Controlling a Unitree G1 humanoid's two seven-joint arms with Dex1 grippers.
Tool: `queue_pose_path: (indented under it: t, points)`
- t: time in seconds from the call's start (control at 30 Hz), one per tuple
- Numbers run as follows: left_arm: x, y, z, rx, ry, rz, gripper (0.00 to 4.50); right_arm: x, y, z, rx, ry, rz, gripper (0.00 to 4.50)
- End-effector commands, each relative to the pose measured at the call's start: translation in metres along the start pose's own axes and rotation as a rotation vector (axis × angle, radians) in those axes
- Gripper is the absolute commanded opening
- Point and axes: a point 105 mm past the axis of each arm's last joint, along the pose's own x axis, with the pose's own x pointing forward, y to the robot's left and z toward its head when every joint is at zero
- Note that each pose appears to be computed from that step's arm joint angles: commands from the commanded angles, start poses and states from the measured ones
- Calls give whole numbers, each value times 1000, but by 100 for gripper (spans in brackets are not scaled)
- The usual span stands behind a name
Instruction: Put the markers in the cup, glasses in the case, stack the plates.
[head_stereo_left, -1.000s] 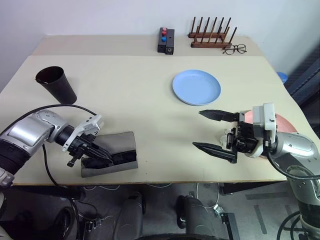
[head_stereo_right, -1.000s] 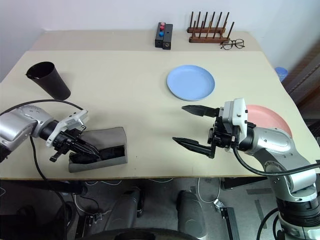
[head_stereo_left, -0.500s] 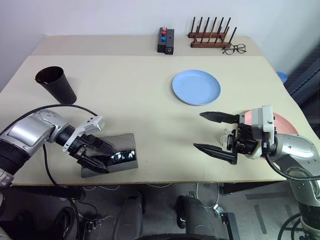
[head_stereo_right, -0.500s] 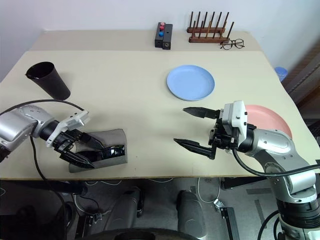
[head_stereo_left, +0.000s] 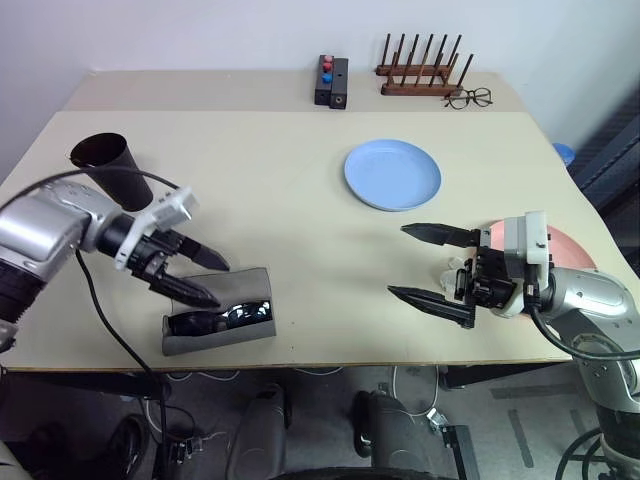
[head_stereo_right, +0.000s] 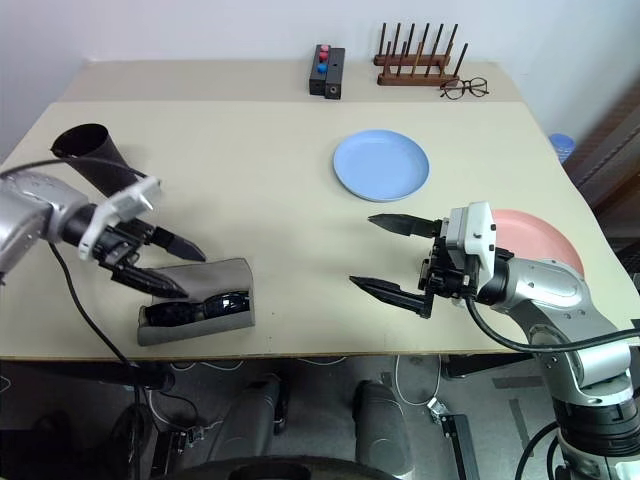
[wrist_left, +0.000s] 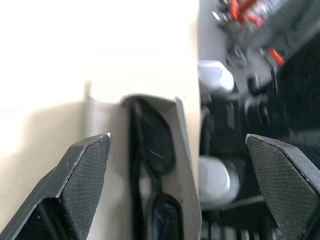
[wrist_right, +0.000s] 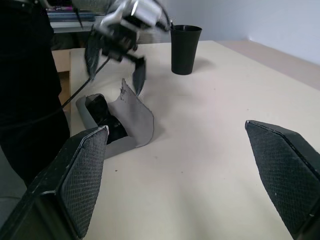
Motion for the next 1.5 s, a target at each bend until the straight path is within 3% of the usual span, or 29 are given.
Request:
queue_pose_path:
  t: [0.03,0.27,0.43,0.57,0.73,0.8,1.03,1.5]
  points:
    - [-26,8,22,28,-109,92,447,0,-2,6,-30,-17,-1,450]
    - [-35,48,27,206,-155,322,447,5,-4,3,-46,-15,4,450]
    - [-28,66,6,182,-104,389,447,7,-5,4,-49,-17,7,450]
    - [-23,68,-9,162,-72,380,332,6,-5,4,-49,-14,8,450]
    - [-14,70,-32,157,9,365,76,6,-4,5,-51,-14,1,450]
    - [-11,71,-38,160,31,364,6,6,-3,5,-51,-13,-3,450]
    - [3,64,-52,159,93,277,6,6,-3,6,-52,-12,-11,450]
    - [7,36,-51,101,105,147,6,7,-4,7,-52,-11,-22,450]
